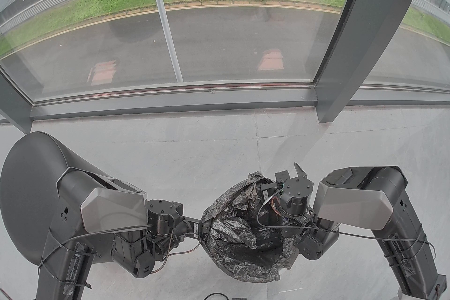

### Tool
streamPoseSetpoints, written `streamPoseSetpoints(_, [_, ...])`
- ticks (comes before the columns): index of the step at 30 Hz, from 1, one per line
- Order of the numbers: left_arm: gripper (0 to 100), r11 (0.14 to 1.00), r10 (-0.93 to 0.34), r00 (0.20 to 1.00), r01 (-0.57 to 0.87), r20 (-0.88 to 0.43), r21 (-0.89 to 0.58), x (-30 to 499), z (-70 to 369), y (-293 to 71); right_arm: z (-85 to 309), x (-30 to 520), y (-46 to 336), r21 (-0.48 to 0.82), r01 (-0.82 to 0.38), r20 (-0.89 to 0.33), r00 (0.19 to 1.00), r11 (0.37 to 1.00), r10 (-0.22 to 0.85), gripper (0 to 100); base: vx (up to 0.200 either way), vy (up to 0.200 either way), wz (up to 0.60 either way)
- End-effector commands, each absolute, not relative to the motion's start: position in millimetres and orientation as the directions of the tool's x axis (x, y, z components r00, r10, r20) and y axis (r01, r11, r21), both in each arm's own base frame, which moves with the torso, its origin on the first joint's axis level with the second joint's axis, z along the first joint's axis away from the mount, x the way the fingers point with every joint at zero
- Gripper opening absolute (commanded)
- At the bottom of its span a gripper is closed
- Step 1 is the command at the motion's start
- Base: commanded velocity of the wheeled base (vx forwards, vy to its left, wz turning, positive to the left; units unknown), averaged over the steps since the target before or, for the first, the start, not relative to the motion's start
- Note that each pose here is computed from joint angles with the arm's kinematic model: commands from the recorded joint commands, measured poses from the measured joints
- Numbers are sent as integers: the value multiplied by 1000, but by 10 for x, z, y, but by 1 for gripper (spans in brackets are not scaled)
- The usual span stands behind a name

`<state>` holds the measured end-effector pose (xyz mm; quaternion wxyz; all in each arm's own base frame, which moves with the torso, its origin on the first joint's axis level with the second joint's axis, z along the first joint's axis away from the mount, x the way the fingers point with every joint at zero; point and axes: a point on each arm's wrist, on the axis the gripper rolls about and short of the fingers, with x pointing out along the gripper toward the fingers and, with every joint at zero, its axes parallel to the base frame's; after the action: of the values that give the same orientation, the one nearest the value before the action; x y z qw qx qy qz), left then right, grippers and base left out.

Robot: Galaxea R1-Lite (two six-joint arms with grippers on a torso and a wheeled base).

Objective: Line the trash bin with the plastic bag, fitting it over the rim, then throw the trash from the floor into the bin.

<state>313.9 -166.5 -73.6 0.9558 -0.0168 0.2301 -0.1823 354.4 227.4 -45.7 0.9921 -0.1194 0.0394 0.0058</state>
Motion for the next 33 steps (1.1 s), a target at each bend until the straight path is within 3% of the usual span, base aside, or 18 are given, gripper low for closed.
streamPoseSetpoints(1, [100, 929, -365, 823, 350, -436, -117, 3115, -744, -1701, -529, 3559, 2249, -244, -16, -86, 996, 970, -6, 100, 0, 0, 0])
streamPoseSetpoints(33, [100, 914, -404, 794, 373, -455, -160, 2957, -754, -1827, -197, 3105, 2345, -272, -101, -117, 991, 957, 71, 100, 0, 0, 0])
